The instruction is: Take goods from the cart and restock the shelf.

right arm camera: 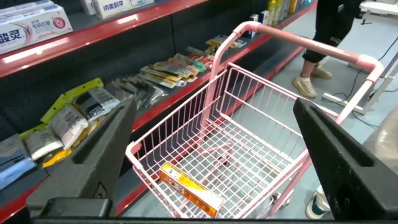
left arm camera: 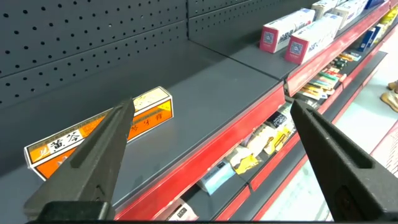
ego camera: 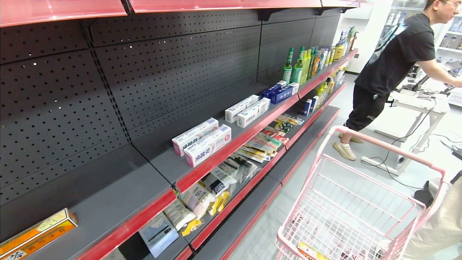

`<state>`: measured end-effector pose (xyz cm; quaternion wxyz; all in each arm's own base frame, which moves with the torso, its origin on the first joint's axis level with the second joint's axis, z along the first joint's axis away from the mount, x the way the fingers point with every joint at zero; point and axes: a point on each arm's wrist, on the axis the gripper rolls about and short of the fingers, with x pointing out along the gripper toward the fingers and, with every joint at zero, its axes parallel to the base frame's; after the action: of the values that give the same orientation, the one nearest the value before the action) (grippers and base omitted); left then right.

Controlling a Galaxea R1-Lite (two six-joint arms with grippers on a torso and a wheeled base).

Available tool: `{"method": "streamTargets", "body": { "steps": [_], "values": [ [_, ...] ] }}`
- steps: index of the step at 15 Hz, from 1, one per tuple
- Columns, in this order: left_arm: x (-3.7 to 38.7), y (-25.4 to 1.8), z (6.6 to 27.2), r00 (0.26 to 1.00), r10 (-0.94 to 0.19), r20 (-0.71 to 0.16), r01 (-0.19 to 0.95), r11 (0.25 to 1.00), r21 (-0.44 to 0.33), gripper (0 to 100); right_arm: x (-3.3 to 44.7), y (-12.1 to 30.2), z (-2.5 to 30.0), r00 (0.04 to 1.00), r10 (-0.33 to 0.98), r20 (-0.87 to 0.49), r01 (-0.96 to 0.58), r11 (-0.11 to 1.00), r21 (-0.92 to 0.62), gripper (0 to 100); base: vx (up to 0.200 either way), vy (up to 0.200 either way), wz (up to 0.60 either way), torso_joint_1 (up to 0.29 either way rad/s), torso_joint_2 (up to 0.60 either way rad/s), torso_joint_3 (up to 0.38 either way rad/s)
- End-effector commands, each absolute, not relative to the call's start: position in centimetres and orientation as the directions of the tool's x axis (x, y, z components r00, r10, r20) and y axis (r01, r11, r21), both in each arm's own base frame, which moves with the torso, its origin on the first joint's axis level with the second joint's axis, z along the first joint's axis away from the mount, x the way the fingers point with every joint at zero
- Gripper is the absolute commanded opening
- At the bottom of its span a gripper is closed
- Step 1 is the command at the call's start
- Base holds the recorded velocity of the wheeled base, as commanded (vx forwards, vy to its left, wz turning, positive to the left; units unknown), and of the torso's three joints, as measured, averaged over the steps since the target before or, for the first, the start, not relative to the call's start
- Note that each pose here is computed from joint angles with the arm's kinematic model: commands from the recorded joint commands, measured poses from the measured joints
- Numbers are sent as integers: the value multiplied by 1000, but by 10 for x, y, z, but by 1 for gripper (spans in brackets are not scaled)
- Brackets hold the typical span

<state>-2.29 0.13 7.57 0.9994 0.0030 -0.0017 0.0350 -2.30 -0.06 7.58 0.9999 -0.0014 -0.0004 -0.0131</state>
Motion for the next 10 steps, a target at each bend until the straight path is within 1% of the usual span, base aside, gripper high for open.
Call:
{"method": "streamTargets", "body": {
  "steps": [1,10],
  "values": [
    [-23,1,76,998,71,3,-71,997,6,100,-23,-1,76,1000,-28,0,28,1000,0,100,0,0,0,0,0,0],
    [-23,1,76,998,71,3,-71,998,4,100,-23,-1,76,1000,-31,-2,31,1000,-6,100,0,0,0,0,0,0]
  ]
}}
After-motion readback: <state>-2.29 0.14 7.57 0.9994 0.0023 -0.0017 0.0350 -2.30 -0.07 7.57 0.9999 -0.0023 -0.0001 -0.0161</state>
